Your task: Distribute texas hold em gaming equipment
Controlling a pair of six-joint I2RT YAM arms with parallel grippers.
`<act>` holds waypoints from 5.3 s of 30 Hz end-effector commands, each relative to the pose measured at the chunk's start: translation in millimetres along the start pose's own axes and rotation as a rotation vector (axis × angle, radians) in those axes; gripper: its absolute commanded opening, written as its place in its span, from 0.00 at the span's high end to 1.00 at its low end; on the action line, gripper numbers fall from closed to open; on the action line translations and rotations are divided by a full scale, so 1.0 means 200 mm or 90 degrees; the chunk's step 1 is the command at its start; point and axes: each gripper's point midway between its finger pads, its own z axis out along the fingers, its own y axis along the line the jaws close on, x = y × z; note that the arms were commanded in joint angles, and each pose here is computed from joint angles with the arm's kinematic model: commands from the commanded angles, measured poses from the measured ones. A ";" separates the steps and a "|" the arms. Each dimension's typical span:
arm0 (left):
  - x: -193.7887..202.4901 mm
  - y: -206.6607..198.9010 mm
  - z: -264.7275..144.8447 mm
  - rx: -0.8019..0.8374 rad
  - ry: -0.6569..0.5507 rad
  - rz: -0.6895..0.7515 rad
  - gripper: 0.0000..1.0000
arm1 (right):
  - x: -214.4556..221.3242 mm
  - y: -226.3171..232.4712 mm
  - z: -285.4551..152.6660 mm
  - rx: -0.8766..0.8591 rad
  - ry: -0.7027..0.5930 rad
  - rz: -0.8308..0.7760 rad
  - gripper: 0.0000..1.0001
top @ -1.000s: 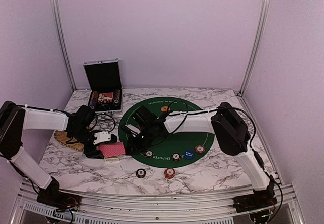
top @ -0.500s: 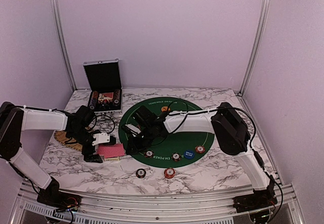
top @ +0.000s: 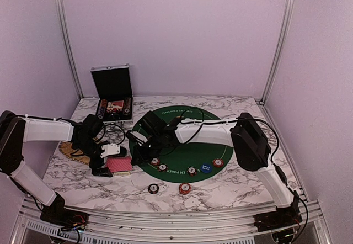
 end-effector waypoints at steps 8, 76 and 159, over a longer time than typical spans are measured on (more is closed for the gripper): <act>-0.02 -0.04 -0.04 0.020 -0.008 0.001 0.01 | 0.02 0.01 0.02 0.005 0.006 -0.005 0.95; -0.04 0.03 0.03 0.038 0.025 0.034 0.18 | -0.02 -0.03 0.00 -0.055 -0.015 0.030 0.98; -0.31 0.12 -0.24 -0.001 -0.104 -0.017 0.99 | -0.18 0.05 -0.38 -0.267 -0.159 0.127 0.31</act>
